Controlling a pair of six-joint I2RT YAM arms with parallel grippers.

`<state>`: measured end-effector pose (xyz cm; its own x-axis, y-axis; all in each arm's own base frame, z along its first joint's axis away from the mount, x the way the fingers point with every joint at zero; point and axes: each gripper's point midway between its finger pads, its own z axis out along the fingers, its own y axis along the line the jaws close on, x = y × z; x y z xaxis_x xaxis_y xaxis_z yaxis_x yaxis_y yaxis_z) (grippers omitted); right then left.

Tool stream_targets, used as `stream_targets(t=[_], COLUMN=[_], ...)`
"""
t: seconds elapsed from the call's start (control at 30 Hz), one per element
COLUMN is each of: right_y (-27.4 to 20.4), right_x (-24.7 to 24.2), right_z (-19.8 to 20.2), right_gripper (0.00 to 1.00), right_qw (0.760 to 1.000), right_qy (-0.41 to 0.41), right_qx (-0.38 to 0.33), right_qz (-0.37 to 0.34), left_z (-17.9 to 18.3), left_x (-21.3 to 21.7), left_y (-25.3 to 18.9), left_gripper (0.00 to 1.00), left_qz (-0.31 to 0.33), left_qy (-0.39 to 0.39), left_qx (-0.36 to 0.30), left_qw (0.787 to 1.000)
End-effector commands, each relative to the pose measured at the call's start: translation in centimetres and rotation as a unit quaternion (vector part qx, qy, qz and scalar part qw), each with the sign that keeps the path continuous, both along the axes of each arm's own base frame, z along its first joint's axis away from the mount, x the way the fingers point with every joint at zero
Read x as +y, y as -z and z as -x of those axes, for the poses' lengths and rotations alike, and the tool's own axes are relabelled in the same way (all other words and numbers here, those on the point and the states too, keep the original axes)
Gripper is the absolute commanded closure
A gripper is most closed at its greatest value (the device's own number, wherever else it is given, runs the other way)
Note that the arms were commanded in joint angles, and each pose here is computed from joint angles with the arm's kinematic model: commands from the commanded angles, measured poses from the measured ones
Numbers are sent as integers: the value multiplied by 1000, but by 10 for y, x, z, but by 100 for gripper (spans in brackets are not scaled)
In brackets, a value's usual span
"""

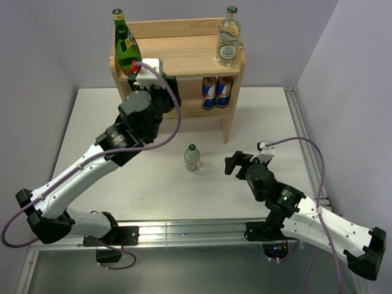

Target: Place and organize the beverage onto the shelf

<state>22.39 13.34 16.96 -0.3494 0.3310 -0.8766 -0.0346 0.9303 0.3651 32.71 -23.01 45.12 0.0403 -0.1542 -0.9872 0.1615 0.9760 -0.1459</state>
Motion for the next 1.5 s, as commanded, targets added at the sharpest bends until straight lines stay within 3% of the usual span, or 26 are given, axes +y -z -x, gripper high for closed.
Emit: stream_targets(t=[0.0,0.77,1.13,1.47], right_y=[-19,-6,-3,4], right_x=[-1,-1,-2,-1], right_z=[-4,-5,-5,-5], right_gripper=[0,0,0,0], right_qw=[1000,1000,1000,1000], right_qy=[10,14,15,14], right_qx=[-19,-11,-10,-5], right_qz=[-14,-10,-8,-4], left_z=[-1,-8,-28,-78], left_x=[12,31,37,51], left_y=[-73,-143,-139,-116], left_gripper=[100,100,100,100], left_qz=[30,36,38,54], left_qy=[2,-17,-36,-68], left_qx=[-71,-127,-136,-122], left_qw=[997,991,989,989])
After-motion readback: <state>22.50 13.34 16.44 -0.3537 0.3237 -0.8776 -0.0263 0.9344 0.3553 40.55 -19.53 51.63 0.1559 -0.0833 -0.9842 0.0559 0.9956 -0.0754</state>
